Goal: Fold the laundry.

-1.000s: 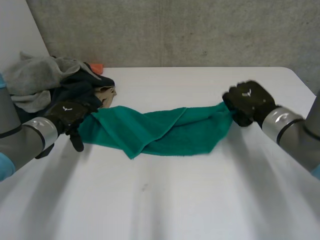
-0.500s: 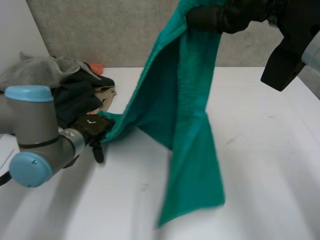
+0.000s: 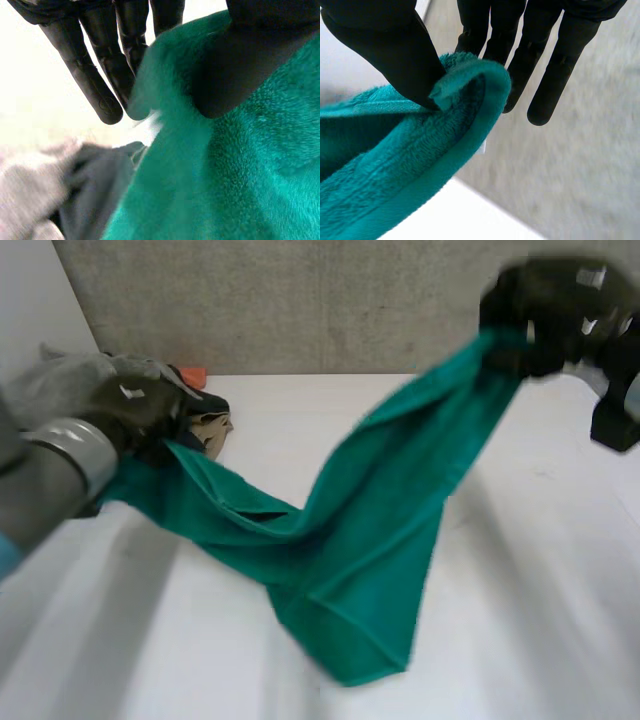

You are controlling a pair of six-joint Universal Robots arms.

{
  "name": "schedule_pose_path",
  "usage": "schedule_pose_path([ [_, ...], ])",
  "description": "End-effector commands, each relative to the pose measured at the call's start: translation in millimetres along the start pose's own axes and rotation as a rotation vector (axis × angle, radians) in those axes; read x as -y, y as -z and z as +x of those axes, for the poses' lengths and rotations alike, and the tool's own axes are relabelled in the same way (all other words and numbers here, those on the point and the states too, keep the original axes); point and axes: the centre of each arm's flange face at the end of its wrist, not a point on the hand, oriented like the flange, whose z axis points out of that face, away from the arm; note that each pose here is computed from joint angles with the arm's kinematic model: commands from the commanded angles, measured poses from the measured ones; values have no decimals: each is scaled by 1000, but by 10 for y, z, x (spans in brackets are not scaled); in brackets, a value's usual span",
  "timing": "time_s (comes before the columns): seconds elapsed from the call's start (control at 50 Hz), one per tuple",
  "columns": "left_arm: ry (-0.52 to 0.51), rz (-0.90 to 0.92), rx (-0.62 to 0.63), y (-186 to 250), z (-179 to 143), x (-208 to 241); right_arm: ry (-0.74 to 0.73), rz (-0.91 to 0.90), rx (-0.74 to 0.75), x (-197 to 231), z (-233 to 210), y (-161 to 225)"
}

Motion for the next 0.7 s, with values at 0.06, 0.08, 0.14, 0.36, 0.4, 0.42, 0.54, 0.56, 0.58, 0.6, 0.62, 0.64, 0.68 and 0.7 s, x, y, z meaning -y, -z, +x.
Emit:
schedule_pose_path([
  [0.06,-15,-103,-125,93,-89,-41,285,-439,78,-1205,143,-142],
  [0.08,-12,-131,-132,40,-85,-96,292,-471,88,-1283,135,-156],
  [0.14,-22,-228,-147,-199,-58,-306,284,-548,98,-1493,94,-240],
  [0.36,-53,-374,-60,-781,-99,-705,258,-468,-3,-1694,158,-600],
  [0.4,-51,-368,-39,-787,-113,-684,262,-461,-26,-1704,161,-617],
  [0.42,-50,-370,-28,-781,-127,-685,263,-457,-34,-1697,164,-620],
  [0.54,-56,-359,32,-663,-152,-672,274,-450,-40,-1703,132,-592],
  [0.56,-70,-349,48,-627,-157,-673,281,-444,-37,-1686,111,-582],
  [0.58,-77,-346,55,-607,-157,-681,285,-443,-37,-1678,104,-575],
  [0.6,-88,-344,63,-583,-159,-685,291,-440,-37,-1672,98,-572],
  [0.62,-101,-341,71,-560,-165,-691,295,-439,-33,-1665,82,-564],
  [0.64,-127,-335,91,-508,-177,-695,307,-436,-27,-1655,62,-559],
  [0.68,-158,-328,110,-461,-184,-701,319,-435,-25,-1643,54,-549],
  [0.7,-186,-319,123,-428,-187,-716,329,-432,-21,-1630,41,-549],
])
